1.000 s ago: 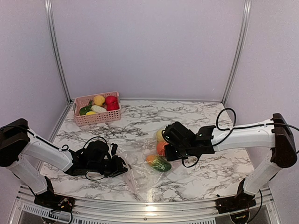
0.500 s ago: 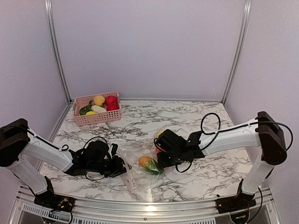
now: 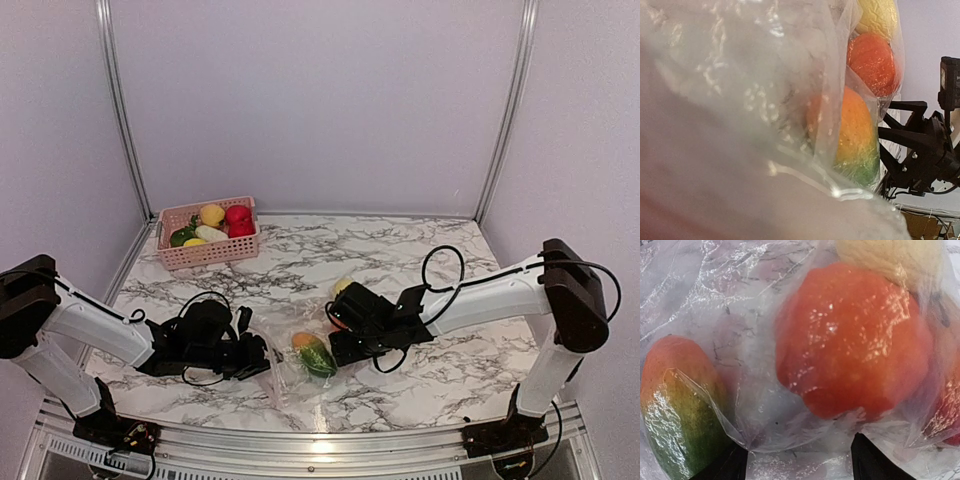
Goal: Open the zip-top bag and remove the fake food
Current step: Pick up the fake fruit from the zipper food storage bag.
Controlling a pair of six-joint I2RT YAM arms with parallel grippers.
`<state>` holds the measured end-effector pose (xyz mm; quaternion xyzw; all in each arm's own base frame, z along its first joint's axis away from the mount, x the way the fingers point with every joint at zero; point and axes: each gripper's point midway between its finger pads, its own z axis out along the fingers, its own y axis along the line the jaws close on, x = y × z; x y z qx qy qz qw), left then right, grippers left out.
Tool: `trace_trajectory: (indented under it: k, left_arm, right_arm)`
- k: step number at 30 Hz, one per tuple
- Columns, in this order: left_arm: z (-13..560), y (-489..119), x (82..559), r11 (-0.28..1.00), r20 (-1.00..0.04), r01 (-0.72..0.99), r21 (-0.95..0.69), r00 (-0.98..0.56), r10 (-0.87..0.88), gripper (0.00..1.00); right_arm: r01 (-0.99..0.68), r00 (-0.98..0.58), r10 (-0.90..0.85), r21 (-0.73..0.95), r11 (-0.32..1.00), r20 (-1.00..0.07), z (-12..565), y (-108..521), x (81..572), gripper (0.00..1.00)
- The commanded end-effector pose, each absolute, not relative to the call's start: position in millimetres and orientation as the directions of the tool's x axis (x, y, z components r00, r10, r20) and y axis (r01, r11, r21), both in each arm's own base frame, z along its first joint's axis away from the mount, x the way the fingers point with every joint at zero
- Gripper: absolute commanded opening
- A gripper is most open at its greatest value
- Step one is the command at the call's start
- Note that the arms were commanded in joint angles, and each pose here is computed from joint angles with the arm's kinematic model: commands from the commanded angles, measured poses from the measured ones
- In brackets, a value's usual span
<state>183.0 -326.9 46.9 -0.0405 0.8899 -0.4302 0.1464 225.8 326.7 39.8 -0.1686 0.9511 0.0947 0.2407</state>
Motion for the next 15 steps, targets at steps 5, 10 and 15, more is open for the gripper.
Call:
trace_trajectory:
  k: [5,10,15]
  left_arm:
    - [55,-326,181,0.625,-0.246,0.078,-0.777,-0.951,-0.188,0.42]
    - [55,-326,182,0.624,-0.247,0.078,-0.778,-0.950,-0.190,0.42]
    - [56,-326,182,0.623,-0.248,0.079,-0.778,-0.950,-0.189,0.42]
  right_arm:
    - [-0.371,-0.787,-0.224,0.151,0.916,-0.574,98,344,227,0.52]
    - [-0.403,-0.780,-0.242,0.167,0.900,-0.577,100,361,224,0.40]
    - [-0.423,-0.777,-0.257,0.175,0.889,-0.574,93,376,227,0.33]
